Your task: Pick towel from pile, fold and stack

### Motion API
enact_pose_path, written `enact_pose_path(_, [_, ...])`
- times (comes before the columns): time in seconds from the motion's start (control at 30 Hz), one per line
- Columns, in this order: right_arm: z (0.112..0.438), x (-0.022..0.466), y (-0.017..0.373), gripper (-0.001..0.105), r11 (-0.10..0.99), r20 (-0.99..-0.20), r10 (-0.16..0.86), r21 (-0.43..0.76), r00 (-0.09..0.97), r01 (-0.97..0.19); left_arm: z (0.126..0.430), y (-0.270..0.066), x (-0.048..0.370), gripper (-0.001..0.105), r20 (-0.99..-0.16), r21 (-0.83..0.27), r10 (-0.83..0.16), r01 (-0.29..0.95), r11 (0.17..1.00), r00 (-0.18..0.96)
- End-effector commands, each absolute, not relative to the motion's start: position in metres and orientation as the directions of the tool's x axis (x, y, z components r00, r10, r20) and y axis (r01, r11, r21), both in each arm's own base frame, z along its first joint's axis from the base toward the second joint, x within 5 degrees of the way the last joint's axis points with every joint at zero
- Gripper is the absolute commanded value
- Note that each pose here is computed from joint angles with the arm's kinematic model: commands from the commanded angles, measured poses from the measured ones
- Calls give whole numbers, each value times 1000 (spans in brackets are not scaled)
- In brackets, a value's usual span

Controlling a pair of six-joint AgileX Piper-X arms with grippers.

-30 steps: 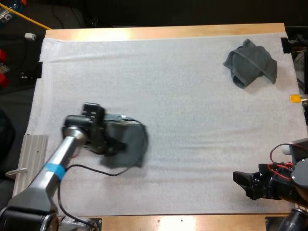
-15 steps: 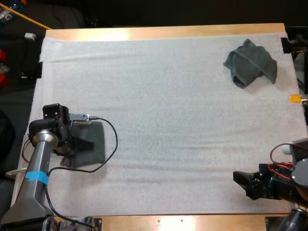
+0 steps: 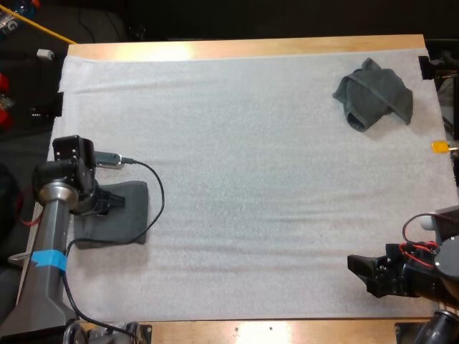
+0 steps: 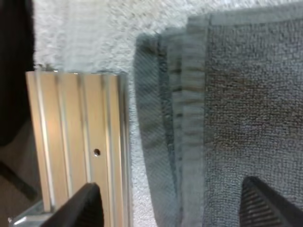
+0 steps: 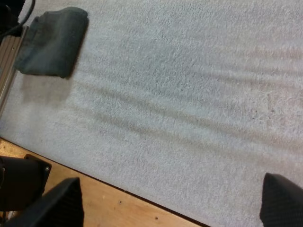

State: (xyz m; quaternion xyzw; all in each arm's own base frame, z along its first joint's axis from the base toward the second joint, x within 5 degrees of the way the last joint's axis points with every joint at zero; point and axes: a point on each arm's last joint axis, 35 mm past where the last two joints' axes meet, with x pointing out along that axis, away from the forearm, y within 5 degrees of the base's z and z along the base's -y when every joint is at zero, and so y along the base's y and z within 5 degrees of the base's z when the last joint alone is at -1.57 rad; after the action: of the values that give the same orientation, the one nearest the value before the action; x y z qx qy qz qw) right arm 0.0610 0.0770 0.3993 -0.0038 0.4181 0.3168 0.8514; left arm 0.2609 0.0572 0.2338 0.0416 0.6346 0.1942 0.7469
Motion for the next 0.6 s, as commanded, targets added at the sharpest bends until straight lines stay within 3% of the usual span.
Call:
enact_pose_path(0.0, [401,60,77,74,794,-711,545,266,445,-546,238,56,259,55,-937,298,332,-246,922,111])
enact_pose_path(0.2, [401,60,77,74,794,-711,545,266,445,-546,232,46,253,54,-992,54,77,-223,973,98])
enact_pose_path(0.57, [401,60,77,74,794,-711,545,266,445,-546,195,43,245,54,-996,-15,4,-218,976,88])
